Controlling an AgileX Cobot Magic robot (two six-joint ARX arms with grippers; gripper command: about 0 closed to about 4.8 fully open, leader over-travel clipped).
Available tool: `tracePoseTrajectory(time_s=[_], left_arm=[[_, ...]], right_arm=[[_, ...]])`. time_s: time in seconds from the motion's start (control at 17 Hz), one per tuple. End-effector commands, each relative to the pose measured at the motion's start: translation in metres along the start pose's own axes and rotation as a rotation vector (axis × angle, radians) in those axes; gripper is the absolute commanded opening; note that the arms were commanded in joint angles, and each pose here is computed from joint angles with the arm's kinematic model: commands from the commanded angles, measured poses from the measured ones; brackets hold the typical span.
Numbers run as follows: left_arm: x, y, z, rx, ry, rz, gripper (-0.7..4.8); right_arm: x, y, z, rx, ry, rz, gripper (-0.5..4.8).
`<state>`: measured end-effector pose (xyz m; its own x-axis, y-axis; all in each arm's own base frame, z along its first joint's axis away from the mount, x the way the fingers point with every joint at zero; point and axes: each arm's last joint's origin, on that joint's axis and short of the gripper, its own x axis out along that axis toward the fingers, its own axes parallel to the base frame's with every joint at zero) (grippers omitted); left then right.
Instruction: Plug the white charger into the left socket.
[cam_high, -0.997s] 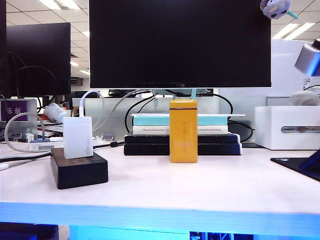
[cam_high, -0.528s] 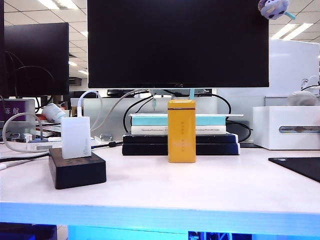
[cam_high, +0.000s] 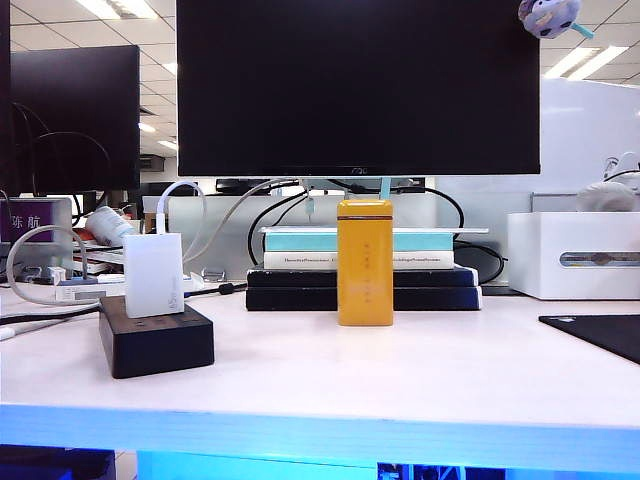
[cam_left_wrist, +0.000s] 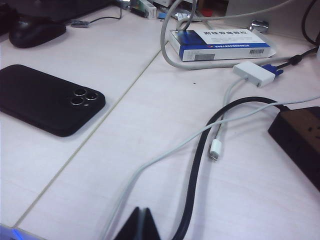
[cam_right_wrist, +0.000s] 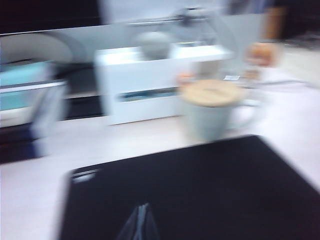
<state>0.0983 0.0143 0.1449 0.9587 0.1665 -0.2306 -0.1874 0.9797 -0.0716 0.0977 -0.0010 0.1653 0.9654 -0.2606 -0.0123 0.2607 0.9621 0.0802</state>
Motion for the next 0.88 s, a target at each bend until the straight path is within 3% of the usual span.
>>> tracePoseTrajectory(time_s=[0.06, 0.29, 0.65, 0.76, 0.88], left_arm=[[-0.001, 0.0, 0.001, -0.002, -0.015, 0.003, -0.03], [-0.005, -0.001, 0.009, -0.004, -0.112, -0.009, -0.03], [-0.007, -0.016, 0.007, 0.025, -0.099, -0.168, -0.03], [-0.008, -0.021, 0.006, 0.034, -0.095, -0.221, -0.03], [-0.008, -0.023, 0.006, 0.037, -0.094, -0.242, -0.03]], right_arm=[[0.001, -0.011, 0.002, 0.014, -0.049, -0.116, 0.0], [0.002, -0.019, 0.002, 0.012, -0.051, -0.197, 0.0], [0.002, -0.021, 0.0, 0.006, -0.03, -0.21, 0.0], [0.002, -0.02, -0.005, -0.006, 0.025, -0.179, 0.0], [0.002, -0.017, -0.011, -0.014, 0.091, -0.059, 0.0]])
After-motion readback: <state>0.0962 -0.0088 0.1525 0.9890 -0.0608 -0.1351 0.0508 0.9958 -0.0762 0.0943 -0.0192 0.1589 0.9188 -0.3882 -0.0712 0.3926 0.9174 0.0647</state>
